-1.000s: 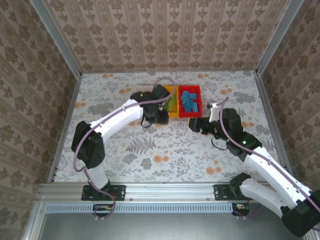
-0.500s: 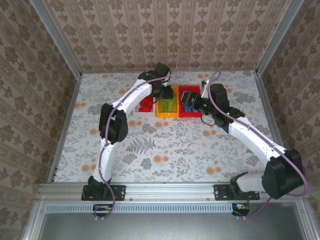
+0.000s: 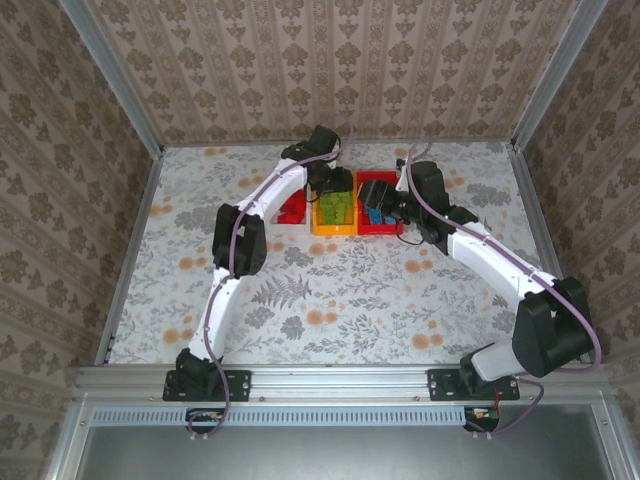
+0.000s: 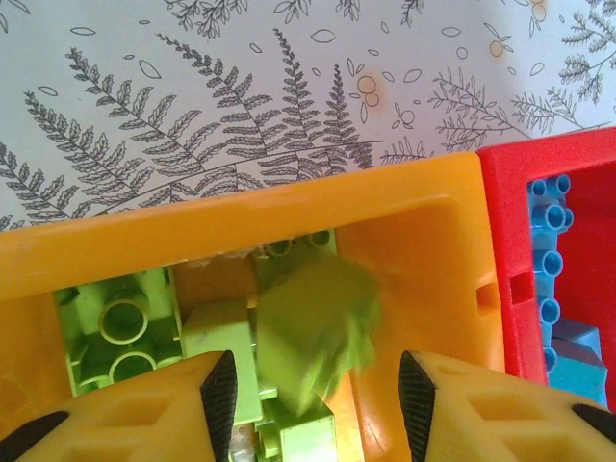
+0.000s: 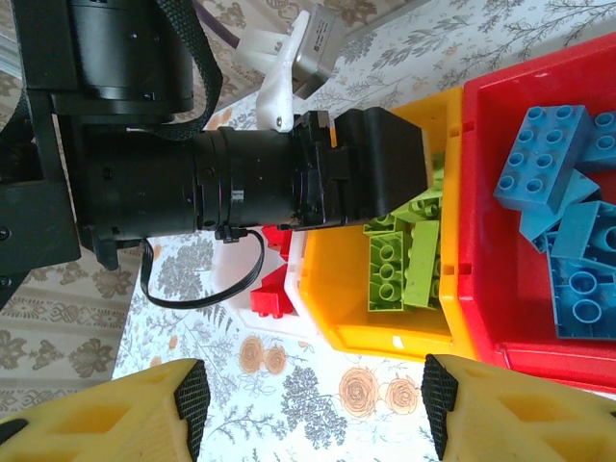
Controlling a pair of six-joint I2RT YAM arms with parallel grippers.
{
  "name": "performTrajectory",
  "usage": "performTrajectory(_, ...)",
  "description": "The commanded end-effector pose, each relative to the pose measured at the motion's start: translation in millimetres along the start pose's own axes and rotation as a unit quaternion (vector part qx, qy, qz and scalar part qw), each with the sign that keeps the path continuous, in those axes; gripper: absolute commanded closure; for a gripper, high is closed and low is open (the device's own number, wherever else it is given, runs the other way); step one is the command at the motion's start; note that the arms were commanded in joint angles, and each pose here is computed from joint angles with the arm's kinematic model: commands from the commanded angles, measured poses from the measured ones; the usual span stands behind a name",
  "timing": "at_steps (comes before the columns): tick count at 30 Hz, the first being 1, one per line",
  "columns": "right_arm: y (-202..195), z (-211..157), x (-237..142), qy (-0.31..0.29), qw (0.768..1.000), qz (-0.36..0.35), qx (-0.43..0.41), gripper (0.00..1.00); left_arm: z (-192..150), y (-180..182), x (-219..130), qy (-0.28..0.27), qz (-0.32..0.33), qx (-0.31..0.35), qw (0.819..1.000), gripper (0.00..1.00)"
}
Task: Sort the legos into containers by color
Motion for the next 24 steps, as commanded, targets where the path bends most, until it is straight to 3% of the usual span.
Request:
performTrajectory(1, 8.3, 7.7, 0.8, 0.004, 1.0, 0.016, -0.016, 0.36, 9.9, -3.7, -18.2, -0.017, -0.008, -0.005, 1.0, 0.46)
performTrajectory(9, 10.5, 11.2, -11.4, -0.003, 0.997, -0.003, -0.077, 0.37, 12.2, -14.3, -63.7, -0.055, -0.011, -0.01, 0.998, 0.49)
performTrajectory(14, 21.1, 11.0, -28.1, -0.009, 0.984, -0.021, -0.176, 0.37, 3.4, -17.1, -111.9, -0.093, -0.013, -0.023, 0.995, 0.5)
performTrajectory(20, 35.9, -18.4, -44.8, -0.001, 0.948, -0.033, -0.315, 0.37, -48.0, 5.4, -185.2, -0.121, -0.013, -0.028, 0.992, 0.49)
performTrajectory(24, 38.0, -40.6, -54.3, -0.009, 0.94, -0.02, -0.341, 0.35, -101.8, 32.5, -223.0, -0.113, -0.017, -0.019, 0.993, 0.46)
Point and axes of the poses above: each hand's point on the last joint's axis, 136 mm out from that joint toward the fingers, its own x axis out along the fingers, its own y axis along the line the jaws close on, z = x × y, the point moved 8 cm from there along -x, back along the fingers
